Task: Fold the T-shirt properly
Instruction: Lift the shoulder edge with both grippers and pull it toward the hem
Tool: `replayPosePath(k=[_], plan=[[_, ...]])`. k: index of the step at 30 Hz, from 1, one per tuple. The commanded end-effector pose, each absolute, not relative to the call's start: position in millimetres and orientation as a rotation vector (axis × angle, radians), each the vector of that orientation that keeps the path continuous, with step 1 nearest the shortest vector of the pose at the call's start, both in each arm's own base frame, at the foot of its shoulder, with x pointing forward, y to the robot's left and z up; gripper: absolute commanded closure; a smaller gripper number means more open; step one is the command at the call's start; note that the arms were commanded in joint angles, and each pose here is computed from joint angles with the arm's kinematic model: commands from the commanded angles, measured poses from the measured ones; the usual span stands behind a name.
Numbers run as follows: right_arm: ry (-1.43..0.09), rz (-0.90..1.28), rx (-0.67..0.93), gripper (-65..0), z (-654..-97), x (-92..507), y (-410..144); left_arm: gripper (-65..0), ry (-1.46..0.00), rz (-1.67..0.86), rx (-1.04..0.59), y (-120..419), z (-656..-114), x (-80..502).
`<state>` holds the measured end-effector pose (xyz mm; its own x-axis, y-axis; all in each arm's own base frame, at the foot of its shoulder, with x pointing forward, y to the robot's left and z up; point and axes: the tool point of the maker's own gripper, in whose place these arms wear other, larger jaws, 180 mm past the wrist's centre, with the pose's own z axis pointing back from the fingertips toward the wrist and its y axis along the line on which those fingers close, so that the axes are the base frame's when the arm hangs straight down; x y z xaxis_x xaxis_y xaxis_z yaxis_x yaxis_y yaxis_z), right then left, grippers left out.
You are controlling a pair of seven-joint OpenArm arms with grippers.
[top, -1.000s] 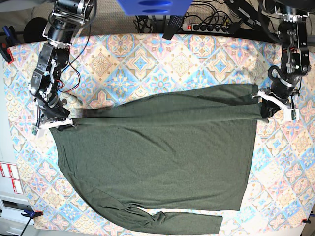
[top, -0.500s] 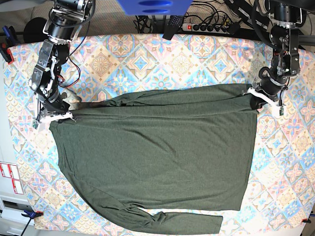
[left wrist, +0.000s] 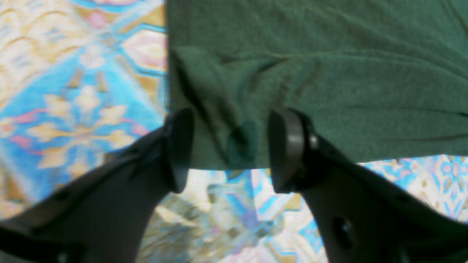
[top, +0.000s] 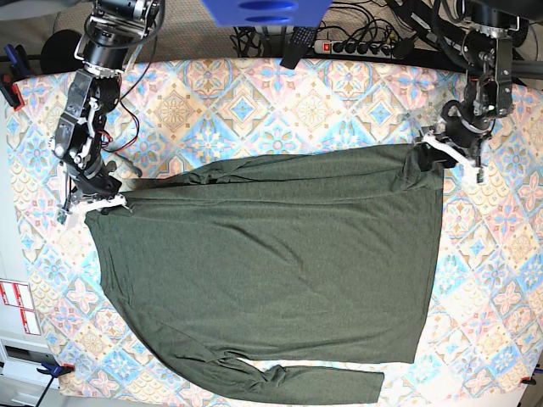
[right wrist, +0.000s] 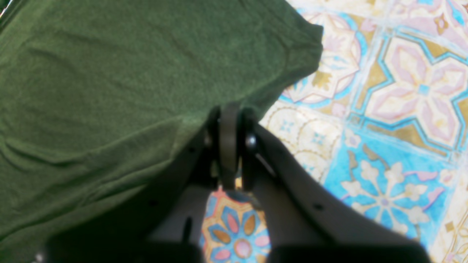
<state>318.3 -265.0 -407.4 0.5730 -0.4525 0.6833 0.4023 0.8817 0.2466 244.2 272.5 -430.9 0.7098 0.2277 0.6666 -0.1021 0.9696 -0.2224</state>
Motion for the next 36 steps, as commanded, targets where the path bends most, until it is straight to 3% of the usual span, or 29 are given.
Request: replayPosePath(k=[1, 14, 26, 28, 32, 36], plan=[[-0.877, -0.491, 0.055, 0.0, -392, 328, -272, -34.4, -0.803, 0.178, -0.155, 283, -419, 252], [-0.876, -0.491, 0.054, 0.0, -392, 328, -272, -34.4, -0.735, 0.234, -0.138, 296, -444, 240], [-0.877, -0.491, 0.054, 0.0, -392, 328, -272, -33.1, -0.672, 0.207, -0.217, 253, -473, 247], [-0.882, -0.490, 0.054, 0.0, -390, 329, -272, -26.6, -0.675, 0.206, -0.226, 250, -472, 249], [-0.885, -0.489, 0.053, 0.0, -389, 329, -272, 0.0, -0.678, 0.216, -0.236, 247, -472, 250], [-0.885, -0.489, 0.053, 0.0, -389, 329, -272, 0.0, -0.691, 0.219, -0.233, 250, -468, 253]])
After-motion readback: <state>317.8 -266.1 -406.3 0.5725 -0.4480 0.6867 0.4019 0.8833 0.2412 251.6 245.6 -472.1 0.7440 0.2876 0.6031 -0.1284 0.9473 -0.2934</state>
